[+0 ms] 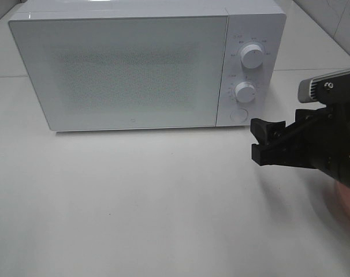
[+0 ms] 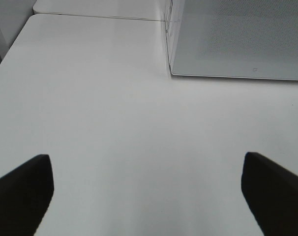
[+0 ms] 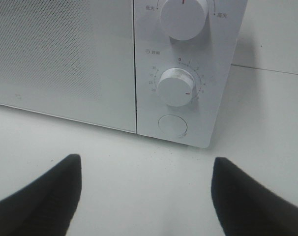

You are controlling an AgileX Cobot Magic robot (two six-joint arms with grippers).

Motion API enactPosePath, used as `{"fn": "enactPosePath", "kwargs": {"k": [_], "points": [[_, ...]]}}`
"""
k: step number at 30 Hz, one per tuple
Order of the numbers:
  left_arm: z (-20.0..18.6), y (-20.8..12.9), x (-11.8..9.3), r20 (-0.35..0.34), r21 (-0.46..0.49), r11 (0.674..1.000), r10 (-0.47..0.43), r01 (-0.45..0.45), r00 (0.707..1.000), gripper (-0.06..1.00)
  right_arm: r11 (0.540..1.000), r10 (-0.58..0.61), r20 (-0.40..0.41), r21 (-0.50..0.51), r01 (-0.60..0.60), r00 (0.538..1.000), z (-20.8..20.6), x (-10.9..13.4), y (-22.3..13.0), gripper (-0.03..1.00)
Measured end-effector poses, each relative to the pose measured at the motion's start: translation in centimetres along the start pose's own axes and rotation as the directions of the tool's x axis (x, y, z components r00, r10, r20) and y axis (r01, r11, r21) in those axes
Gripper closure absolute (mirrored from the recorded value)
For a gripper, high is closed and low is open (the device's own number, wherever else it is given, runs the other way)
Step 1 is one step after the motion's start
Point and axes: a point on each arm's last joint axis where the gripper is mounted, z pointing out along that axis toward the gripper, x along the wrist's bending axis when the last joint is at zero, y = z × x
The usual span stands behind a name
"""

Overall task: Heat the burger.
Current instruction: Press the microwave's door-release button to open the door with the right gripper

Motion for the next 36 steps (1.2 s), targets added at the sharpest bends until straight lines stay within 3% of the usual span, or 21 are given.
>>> {"fn": "enactPosePath", "kwargs": {"k": [7,11,12,14,15,17,18,19,20,21,22,23,24,25,26,27,28,29,30,32,36], "points": [[0.0,0.0,0.0,0.000,0.000,1.000,0.000,0.000,1.000,-0.01,0.994,0.112,0.037,-0.024,-0.111,0.993,0.1,0.8,-0.4,0.43],[0.0,0.0,0.0,0.000,0.000,1.000,0.000,0.000,1.000,-0.01,0.934,0.357,0.038,-0.038,-0.356,0.933,0.1,0.9,-0.5,0.65],[0.0,0.0,0.0,0.000,0.000,1.000,0.000,0.000,1.000,-0.01,0.934,0.357,0.038,-0.038,-0.356,0.933,0.1,0.9,-0.5,0.65],[0.0,0.0,0.0,0.000,0.000,1.000,0.000,0.000,1.000,-0.01,0.837,0.546,0.029,-0.049,-0.544,0.837,0.1,0.9,-0.5,0.78],[0.0,0.0,0.0,0.000,0.000,1.000,0.000,0.000,1.000,-0.01,0.837,0.546,0.029,-0.049,-0.544,0.837,0.1,0.9,-0.5,0.78],[0.0,0.0,0.0,0.000,0.000,1.000,0.000,0.000,1.000,-0.01,0.717,0.697,0.019,-0.053,-0.695,0.717,0.1,0.9,-0.5,0.88],[0.0,0.0,0.0,0.000,0.000,1.000,0.000,0.000,1.000,-0.01,0.717,0.697,0.019,-0.053,-0.695,0.717,0.1,0.9,-0.5,0.88],[0.0,0.0,0.0,0.000,0.000,1.000,0.000,0.000,1.000,-0.01,0.635,0.772,0.013,-0.055,-0.771,0.635,0.1,0.9,-0.5,0.94],[0.0,0.0,0.0,0.000,0.000,1.000,0.000,0.000,1.000,-0.01,0.635,0.772,0.013,-0.055,-0.771,0.635,0.1,0.9,-0.5,0.94],[0.0,0.0,0.0,0.000,0.000,1.000,0.000,0.000,1.000,-0.01,0.542,0.840,0.007,-0.056,-0.839,0.542,0.1,0.9,-0.5,0.97],[0.0,0.0,0.0,0.000,0.000,1.000,0.000,0.000,1.000,-0.01,0.542,0.840,0.007,-0.056,-0.839,0.542,0.1,0.9,-0.5,0.97],[0.0,0.0,0.0,0.000,0.000,1.000,0.000,0.000,1.000,-0.01,0.461,0.887,0.000,-0.056,-0.886,0.462,0.1,0.9,-0.5,0.97],[0.0,0.0,0.0,0.000,0.000,1.000,0.000,0.000,1.000,-0.01,0.416,0.909,-0.004,-0.054,-0.908,0.417,0.1,0.9,-0.5,0.97],[0.0,0.0,0.0,0.000,0.000,1.000,0.000,0.000,1.000,-0.01,0.416,0.909,-0.004,-0.054,-0.908,0.417,0.1,0.9,-0.5,0.97],[0.0,0.0,0.0,0.000,0.000,1.000,0.000,0.000,1.000,-0.01,0.344,0.939,-0.012,-0.048,-0.938,0.345,0.1,1.0,-0.4,0.97],[0.0,0.0,0.0,0.000,0.000,1.000,0.000,0.000,1.000,-0.01,0.308,0.951,-0.016,-0.045,-0.950,0.309,0.1,1.0,-0.4,0.97],[0.0,0.0,0.0,0.000,0.000,1.000,0.000,0.000,1.000,-0.01,0.308,0.951,-0.016,-0.045,-0.950,0.309,0.1,1.0,-0.4,0.97],[0.0,0.0,0.0,0.000,0.000,1.000,0.000,0.000,1.000,-0.01,0.248,0.968,-0.021,-0.040,-0.968,0.249,0.1,1.0,-0.4,0.97],[0.0,0.0,0.0,0.000,0.000,1.000,0.000,0.000,1.000,-0.01,0.248,0.968,-0.021,-0.040,-0.968,0.249,0.1,1.0,-0.4,0.97],[0.0,0.0,0.0,0.000,0.000,1.000,0.000,0.000,1.000,-0.01,0.186,0.982,-0.022,-0.040,-0.982,0.187,0.1,1.0,-0.4,0.97],[0.0,0.0,0.0,0.000,0.000,1.000,0.000,0.000,1.000,-0.01,0.149,0.989,-0.007,-0.051,-0.988,0.149,0.2,0.9,-0.7,0.97]]}}
